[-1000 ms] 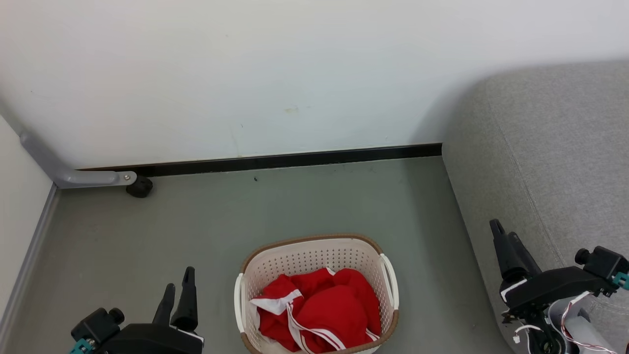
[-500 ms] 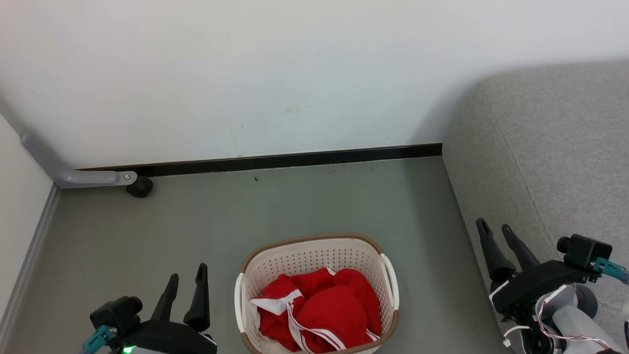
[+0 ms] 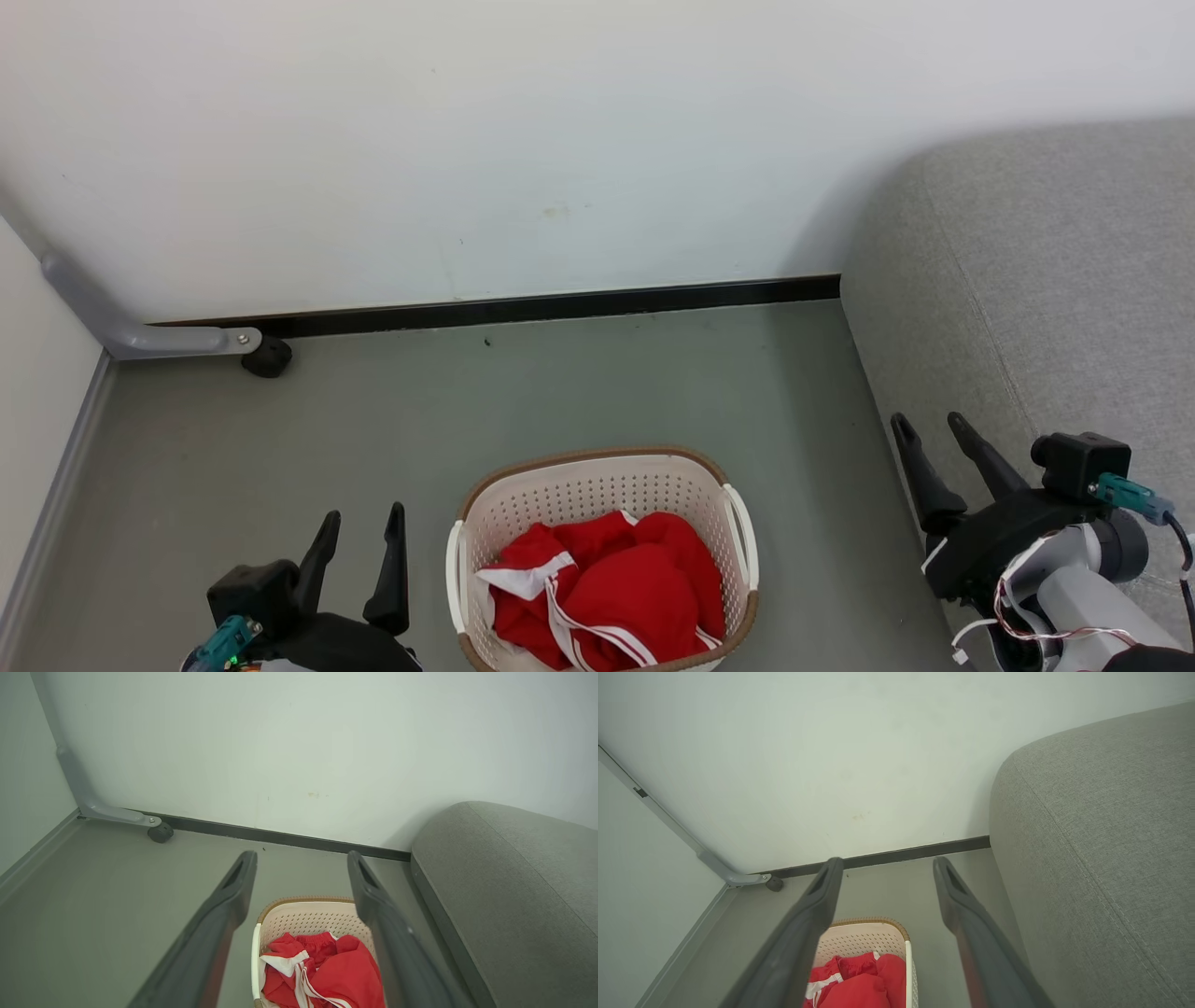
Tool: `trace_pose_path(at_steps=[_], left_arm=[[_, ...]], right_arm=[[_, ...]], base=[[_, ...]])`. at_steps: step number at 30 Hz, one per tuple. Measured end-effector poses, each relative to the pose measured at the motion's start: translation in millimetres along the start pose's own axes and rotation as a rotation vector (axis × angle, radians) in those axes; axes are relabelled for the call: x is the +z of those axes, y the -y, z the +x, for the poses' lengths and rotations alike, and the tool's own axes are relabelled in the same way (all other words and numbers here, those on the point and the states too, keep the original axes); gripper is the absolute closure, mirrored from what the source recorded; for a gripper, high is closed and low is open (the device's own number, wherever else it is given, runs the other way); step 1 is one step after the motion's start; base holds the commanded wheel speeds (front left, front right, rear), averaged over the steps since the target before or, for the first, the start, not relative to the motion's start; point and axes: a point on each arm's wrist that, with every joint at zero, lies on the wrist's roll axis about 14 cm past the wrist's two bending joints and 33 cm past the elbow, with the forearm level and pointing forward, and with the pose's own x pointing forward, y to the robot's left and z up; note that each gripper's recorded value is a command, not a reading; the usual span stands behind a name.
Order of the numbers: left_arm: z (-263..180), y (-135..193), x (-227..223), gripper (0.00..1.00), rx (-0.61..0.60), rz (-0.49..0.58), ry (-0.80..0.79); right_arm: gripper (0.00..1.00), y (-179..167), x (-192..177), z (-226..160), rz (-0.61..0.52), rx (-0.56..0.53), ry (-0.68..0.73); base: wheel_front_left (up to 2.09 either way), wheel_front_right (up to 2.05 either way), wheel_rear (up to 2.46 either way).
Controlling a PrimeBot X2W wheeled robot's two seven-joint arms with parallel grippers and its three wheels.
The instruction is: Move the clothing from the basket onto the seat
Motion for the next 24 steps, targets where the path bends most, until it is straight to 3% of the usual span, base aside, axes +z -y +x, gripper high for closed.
trace_pose_path(at_steps=[14, 24], left_arm=[[0, 6, 4, 0.0, -0.037, 0.195, 0.037], [1, 1, 5, 0.0, -0.009, 0.195, 0.044]], right_arm=[[0.0, -3, 4, 4, -0.212, 0.048, 0.006], [0.0, 9, 12, 7, -0.218, 0.0, 0.026]], base=[[0.0, 0.0, 0.0], [0.0, 0.0, 0.0]])
